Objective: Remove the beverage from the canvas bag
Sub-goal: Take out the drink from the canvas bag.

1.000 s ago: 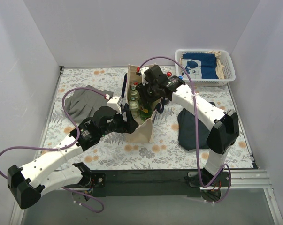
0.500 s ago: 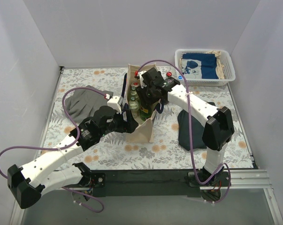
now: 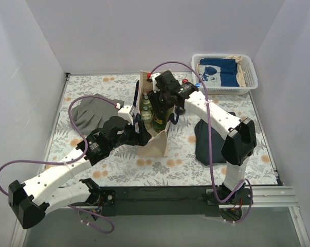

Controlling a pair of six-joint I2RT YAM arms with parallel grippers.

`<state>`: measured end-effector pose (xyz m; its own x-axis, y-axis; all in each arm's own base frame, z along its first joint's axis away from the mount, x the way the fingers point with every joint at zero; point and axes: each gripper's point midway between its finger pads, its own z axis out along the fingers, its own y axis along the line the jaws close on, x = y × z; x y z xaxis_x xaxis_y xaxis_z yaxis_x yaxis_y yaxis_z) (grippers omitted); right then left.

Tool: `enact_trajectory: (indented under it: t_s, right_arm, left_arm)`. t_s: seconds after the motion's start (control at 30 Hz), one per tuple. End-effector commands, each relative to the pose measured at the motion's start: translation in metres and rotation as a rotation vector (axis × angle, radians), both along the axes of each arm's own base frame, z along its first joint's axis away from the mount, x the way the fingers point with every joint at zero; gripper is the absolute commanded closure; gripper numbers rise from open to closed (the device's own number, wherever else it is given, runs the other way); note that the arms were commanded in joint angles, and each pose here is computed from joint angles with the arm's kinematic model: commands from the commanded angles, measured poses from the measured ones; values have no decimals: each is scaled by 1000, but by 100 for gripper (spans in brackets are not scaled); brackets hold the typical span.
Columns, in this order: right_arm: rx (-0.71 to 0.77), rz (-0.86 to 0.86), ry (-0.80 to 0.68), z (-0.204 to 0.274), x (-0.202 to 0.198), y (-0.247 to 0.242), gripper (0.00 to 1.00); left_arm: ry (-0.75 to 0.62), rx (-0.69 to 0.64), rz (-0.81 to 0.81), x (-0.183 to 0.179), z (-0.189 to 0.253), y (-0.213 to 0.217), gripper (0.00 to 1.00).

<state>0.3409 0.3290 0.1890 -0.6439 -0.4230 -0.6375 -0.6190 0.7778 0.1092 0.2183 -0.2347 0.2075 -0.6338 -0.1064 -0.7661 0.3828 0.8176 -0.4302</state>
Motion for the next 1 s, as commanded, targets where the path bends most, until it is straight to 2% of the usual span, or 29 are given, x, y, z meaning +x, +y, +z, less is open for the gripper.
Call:
enact_trajectory:
  t_s: [0.0,0.73,0.83,0.97]
  right_arm:
    - [46,-8,-55,25,7,5,45]
    - [-11,-5,-2,5,-2,-3,46]
    - [-15,-6,7,3,-2,-3,51]
    - [-24,-10,13,-1,-4,-5,49]
  left_arm:
    - [0,58,1,0,-9,7,26]
    - [1,76,8,1,-13,8,25]
    - [-2,78,8,2,-12,8,25]
    - [-5,75,10,2,-11,8,25]
